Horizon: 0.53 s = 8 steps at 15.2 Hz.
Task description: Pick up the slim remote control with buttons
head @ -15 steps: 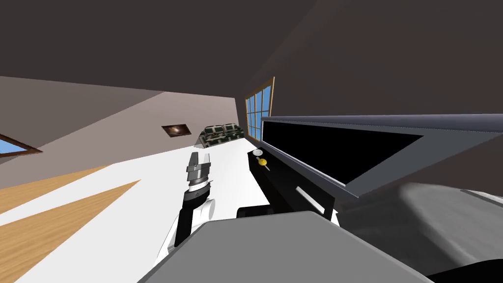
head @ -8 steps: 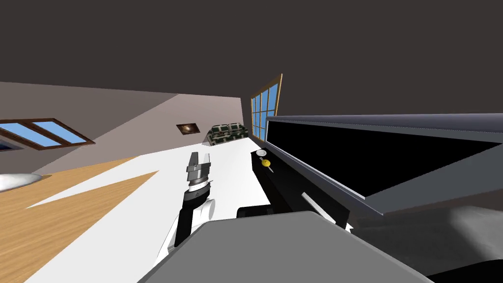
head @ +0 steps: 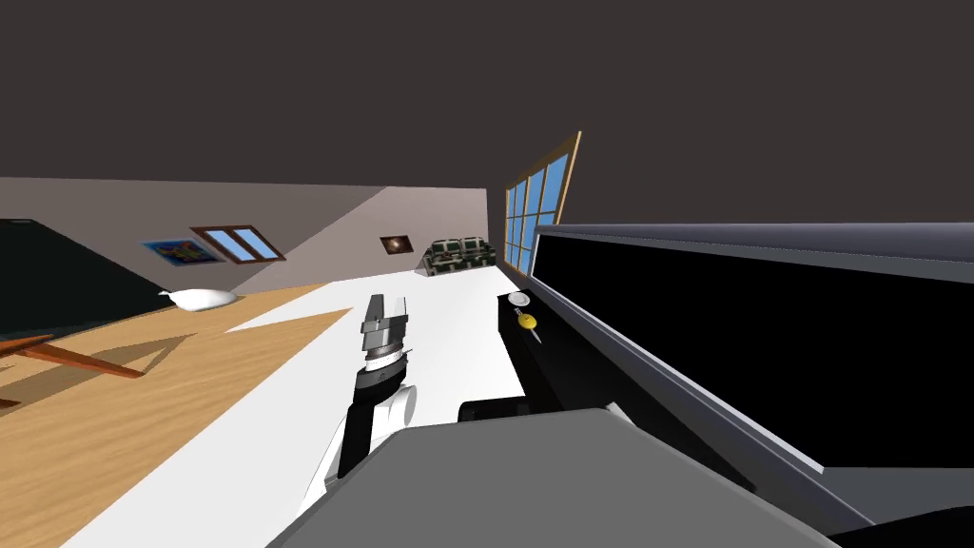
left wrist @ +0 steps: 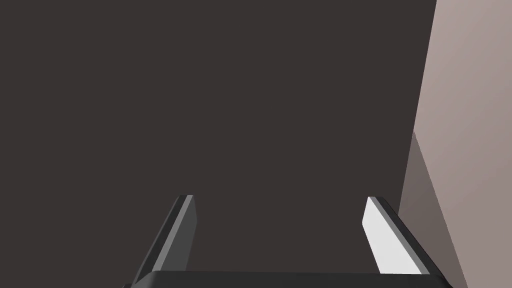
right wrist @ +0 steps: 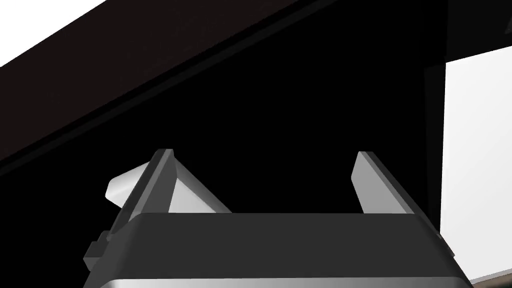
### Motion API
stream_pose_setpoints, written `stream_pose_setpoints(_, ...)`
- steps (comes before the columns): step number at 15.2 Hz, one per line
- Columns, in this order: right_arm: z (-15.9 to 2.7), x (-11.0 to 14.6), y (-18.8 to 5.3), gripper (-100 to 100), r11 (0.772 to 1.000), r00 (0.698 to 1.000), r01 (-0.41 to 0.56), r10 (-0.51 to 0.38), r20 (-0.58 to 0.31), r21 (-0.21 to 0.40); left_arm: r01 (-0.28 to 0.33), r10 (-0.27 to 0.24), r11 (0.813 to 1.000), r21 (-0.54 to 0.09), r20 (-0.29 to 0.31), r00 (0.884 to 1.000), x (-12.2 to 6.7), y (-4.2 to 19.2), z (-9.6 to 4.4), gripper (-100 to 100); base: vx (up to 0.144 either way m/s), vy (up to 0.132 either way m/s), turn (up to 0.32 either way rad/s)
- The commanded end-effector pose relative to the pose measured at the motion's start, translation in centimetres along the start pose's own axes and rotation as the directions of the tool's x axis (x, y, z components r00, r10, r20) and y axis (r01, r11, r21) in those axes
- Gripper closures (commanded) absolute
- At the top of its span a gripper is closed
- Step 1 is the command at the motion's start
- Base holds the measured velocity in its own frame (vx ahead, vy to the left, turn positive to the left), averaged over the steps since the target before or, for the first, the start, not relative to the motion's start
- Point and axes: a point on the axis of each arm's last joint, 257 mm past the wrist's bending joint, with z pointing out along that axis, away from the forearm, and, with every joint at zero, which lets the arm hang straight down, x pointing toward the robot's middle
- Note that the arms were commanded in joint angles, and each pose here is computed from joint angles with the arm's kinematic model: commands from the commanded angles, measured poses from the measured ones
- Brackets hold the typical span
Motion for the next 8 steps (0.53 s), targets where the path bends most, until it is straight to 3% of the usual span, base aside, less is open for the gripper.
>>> stream_pose_setpoints(1, -0.5, 1.2, -2.1, -100, 0.998, 0.999, 0.032, -0.03, -0.038, 0.046, 0.0, 0.0, 1.0, 0.0, 0.0, 1.0, 0.0, 0.0, 0.0, 0, 0.061, -0.063, 0.428)
stream_pose_setpoints(3, -0.8, 2.0, -3.4, -100, 0.996, 0.997, 0.05, -0.046, -0.062, 0.073, 0.0, 0.0, 1.0, 0.0, 0.0, 1.0, 0.0, 0.0, 0.0, 0, 0.054, -0.055, 0.31)
stream_pose_setpoints(6, -0.9, 2.6, -4.0, -100, 0.994, 0.995, 0.067, -0.06, -0.082, 0.086, 0.0, 0.0, 1.0, 0.0, 0.0, 1.0, 0.0, 0.0, 0.0, 0, 0.035, -0.038, 0.117)
stream_pose_setpoints(8, -0.7, 3.7, -4.4, -100, 0.991, 0.99, 0.093, -0.082, -0.113, 0.096, 0.0, 0.0, 1.0, 0.0, 0.0, 1.0, 0.0, 0.0, 0.0, 0, 0.057, -0.046, 0.402)
